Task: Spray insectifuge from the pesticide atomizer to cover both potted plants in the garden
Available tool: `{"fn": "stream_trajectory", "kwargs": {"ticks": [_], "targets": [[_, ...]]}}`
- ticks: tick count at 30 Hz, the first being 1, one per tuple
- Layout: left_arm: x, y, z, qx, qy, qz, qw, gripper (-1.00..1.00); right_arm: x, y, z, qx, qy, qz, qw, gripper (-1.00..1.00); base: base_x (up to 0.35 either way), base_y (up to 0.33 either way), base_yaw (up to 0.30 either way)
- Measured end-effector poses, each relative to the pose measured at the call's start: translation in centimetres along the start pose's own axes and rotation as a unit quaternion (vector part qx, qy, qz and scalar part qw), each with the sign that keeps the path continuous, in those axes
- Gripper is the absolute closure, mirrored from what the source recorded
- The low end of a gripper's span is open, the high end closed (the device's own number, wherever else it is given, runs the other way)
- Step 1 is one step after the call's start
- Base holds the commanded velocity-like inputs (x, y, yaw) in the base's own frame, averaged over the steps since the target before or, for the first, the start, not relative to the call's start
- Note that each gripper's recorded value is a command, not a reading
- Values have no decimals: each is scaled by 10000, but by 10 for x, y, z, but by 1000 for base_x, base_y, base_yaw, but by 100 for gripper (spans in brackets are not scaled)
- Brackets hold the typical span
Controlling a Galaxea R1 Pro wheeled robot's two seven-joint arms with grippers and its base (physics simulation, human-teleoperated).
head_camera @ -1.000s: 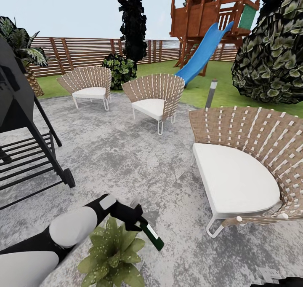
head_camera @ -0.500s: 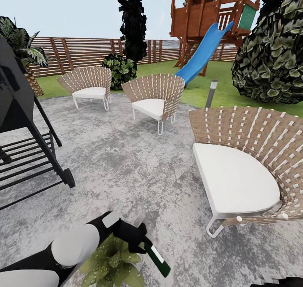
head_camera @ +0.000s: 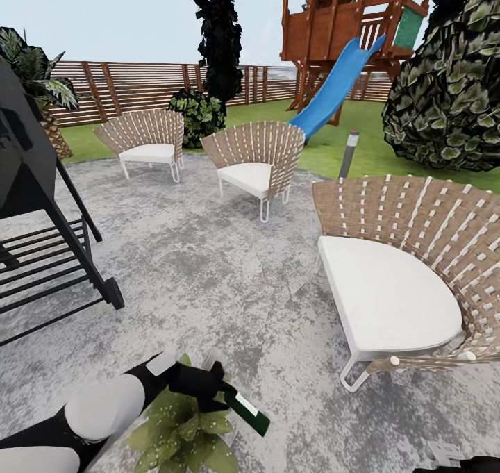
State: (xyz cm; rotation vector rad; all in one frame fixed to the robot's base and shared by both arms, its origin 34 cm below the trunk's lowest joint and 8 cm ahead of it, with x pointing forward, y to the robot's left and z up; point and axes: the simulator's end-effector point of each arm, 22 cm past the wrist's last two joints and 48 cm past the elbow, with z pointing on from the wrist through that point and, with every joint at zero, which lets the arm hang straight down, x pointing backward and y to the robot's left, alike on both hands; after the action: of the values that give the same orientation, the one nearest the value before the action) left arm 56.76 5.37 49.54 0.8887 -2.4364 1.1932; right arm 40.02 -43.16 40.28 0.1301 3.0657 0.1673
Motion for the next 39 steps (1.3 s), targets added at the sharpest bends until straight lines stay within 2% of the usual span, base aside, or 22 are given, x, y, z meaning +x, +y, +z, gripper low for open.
{"fn": "stream_trajectory", "kwargs": {"ticks": [4, 10, 25, 28, 35, 39], "targets": [[-4, 3, -4, -19, -42, -15, 10000, 100, 0, 0, 0, -1, -2, 0, 10000, -100, 0, 0, 0], [-24, 19, -25, -100, -242, -97, 9996, 100, 0, 0, 0, 0, -2, 0, 10000, -100, 0, 0, 0], [-38, 27, -41, -113, -402, -163, 9990, 100, 0, 0, 0, 2, 1, -2, 10000, -100, 0, 0, 0], [-32, 23, -34, -80, -336, -160, 9993, 100, 0, 0, 0, 1, 2, -4, 10000, -100, 0, 0, 0], [7, -4, 7, 55, 60, -20, 10000, 100, 1, 0, 0, 1, 5, -2, 10000, -100, 0, 0, 0], [19, 12, 16, -28, 153, -95, 9998, 100, 0, 0, 0, 2, 0, -1, 10000, -100, 0, 0, 0]]}}
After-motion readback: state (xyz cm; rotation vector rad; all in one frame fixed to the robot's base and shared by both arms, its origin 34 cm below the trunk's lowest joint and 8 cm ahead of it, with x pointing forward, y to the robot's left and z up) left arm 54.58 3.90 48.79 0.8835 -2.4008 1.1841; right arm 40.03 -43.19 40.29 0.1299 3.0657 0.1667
